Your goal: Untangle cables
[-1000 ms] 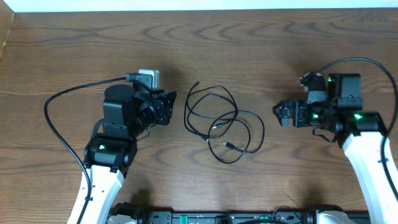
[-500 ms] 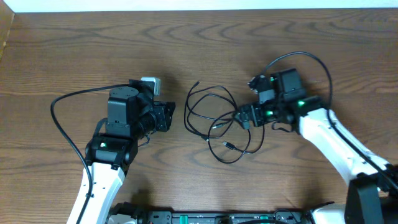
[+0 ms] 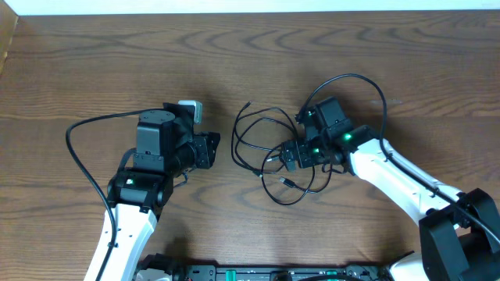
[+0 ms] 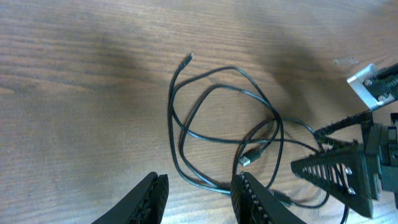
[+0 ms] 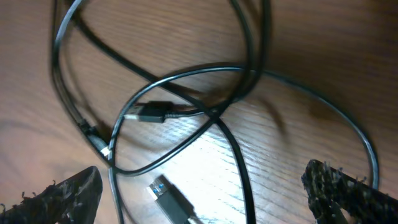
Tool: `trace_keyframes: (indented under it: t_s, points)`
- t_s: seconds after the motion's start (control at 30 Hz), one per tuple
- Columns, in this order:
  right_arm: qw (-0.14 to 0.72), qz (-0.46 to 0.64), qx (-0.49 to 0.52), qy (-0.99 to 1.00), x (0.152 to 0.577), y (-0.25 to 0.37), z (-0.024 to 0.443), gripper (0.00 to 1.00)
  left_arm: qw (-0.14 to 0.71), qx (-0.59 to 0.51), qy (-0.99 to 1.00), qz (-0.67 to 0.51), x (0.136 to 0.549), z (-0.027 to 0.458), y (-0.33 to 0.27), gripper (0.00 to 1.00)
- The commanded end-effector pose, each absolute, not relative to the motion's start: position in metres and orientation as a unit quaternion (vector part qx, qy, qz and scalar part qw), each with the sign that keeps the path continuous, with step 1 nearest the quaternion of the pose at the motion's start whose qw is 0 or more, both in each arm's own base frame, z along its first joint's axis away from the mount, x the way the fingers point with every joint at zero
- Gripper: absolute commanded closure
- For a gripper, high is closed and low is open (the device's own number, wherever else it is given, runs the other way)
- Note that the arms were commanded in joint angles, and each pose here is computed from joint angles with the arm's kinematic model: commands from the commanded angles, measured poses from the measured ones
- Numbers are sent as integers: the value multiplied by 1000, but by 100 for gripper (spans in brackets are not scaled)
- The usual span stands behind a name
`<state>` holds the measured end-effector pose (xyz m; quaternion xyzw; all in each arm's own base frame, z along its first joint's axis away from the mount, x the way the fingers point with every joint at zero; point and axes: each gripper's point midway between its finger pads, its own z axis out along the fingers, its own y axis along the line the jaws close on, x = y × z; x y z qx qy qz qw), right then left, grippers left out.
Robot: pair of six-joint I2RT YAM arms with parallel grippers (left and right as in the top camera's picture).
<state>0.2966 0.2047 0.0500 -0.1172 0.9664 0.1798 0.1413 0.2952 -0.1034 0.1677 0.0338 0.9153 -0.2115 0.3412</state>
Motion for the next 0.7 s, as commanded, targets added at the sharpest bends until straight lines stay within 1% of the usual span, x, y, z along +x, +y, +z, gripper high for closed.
trace_keyframes:
  t_s: [0.0, 0.07, 0.13, 0.4, 0.67]
  points:
    - [150, 125, -68, 978, 297, 195, 42, 1, 347, 45, 915, -202, 297, 171, -101, 62]
    - [154, 100, -45, 982, 297, 190, 40, 1, 343, 45, 916, -201, 296, 170, -101, 62]
    - [158, 90, -44, 982, 296, 189, 40, 1, 341, 44, 917, -201, 295, 169, -101, 62]
    - [169, 70, -7, 983, 295, 189, 40, 1, 333, 43, 920, -200, 292, 166, -101, 62]
    - [167, 61, 4, 984, 293, 186, 39, 1, 326, 41, 923, -200, 289, 164, -100, 61]
